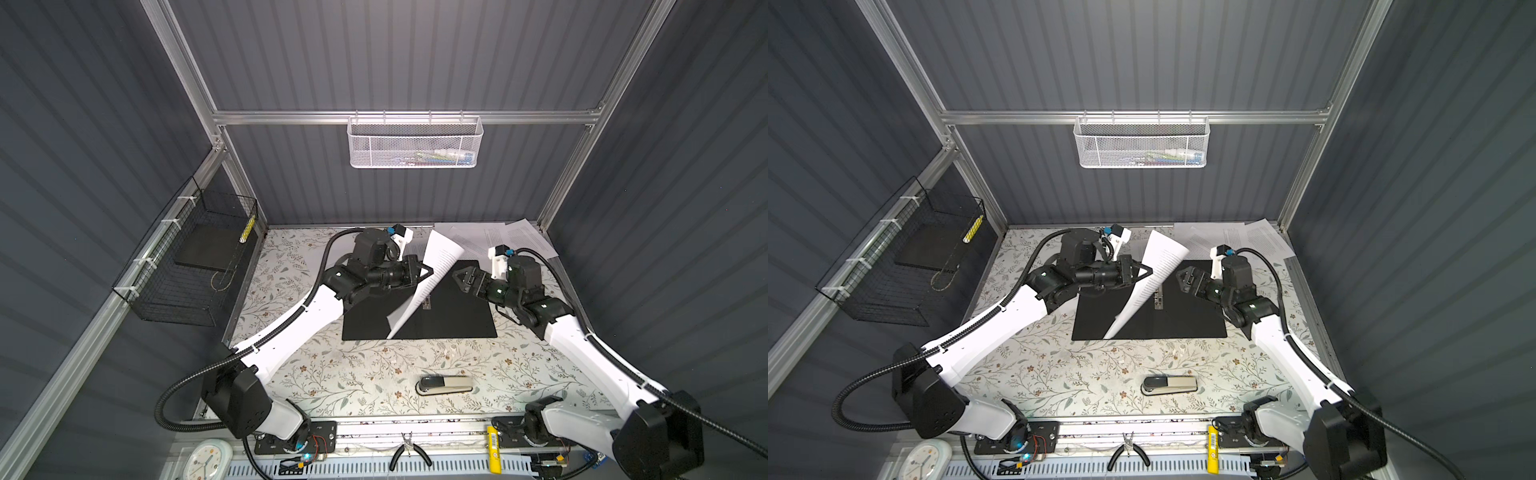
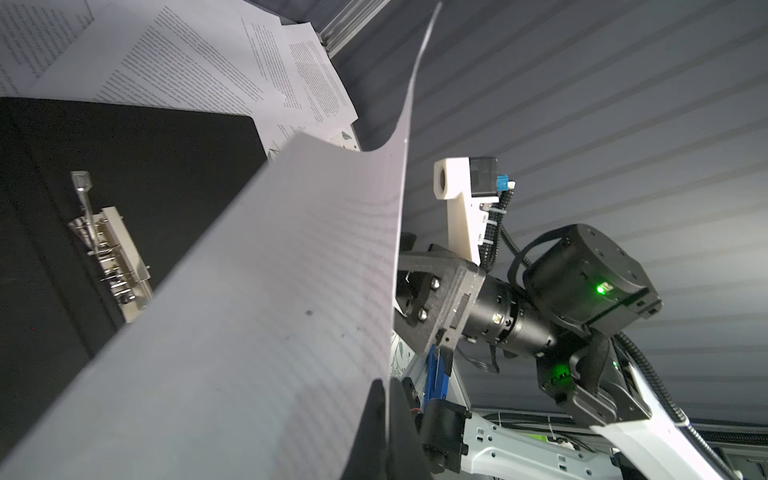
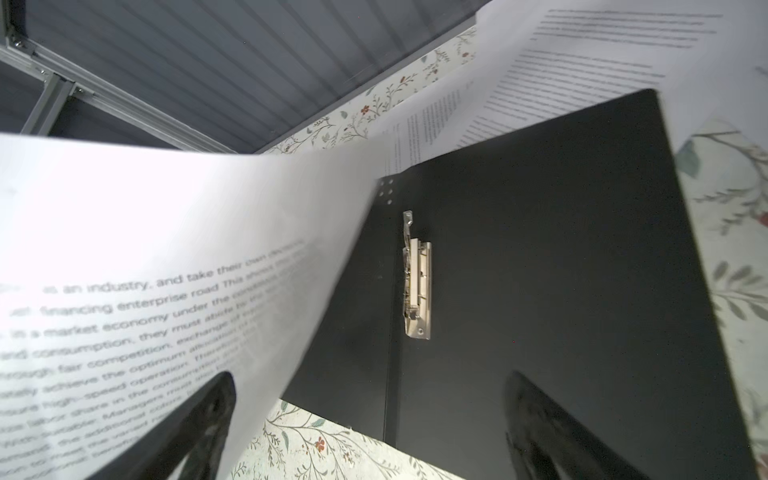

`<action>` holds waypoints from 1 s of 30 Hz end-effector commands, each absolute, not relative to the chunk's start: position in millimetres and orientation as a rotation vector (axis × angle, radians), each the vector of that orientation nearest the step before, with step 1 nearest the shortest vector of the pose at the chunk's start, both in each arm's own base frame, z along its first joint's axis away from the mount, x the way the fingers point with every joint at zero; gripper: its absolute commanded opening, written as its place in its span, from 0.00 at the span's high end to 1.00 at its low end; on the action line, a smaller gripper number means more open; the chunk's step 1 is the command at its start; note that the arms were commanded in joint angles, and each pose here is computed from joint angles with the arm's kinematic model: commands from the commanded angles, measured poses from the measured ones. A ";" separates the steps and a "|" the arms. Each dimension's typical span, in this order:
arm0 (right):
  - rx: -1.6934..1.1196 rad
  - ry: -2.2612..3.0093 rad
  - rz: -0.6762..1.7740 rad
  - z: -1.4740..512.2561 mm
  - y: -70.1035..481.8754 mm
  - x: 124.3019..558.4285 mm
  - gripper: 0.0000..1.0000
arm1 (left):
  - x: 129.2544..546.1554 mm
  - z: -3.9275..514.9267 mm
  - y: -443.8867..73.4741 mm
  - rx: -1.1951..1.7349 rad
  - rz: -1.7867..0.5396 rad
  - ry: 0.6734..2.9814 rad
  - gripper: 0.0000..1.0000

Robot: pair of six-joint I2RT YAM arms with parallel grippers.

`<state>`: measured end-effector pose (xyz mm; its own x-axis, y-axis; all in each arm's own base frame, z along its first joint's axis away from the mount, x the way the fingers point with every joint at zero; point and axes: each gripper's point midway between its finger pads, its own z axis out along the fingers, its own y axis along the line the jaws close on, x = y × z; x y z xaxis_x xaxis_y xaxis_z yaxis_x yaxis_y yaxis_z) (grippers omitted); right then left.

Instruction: Put the files into the folder

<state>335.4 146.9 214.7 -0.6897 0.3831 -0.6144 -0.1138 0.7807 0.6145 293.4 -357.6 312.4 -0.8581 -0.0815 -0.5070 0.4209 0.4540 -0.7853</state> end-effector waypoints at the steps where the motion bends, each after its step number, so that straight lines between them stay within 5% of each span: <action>1: 0.237 2.205 0.773 215.2 131.7 326.5 0.01 | 317.6 327.0 -355.0 0.226 -1.358 2.161 1.00; 14: 0.197 2.321 0.778 175.3 131.6 372.9 0.01 | 439.1 168.7 -318.4 0.007 -1.253 2.422 1.00; 30: 0.153 2.442 1.067 97.3 164.1 404.0 0.03 | 455.6 50.2 -285.2 -0.129 -1.068 2.556 1.00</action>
<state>397.6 155.6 89.0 -0.8858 0.2969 -0.3567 -0.0323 0.7273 0.6856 453.8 -295.6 74.9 -0.9337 -0.2167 -0.2851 0.0741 0.6621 -0.7457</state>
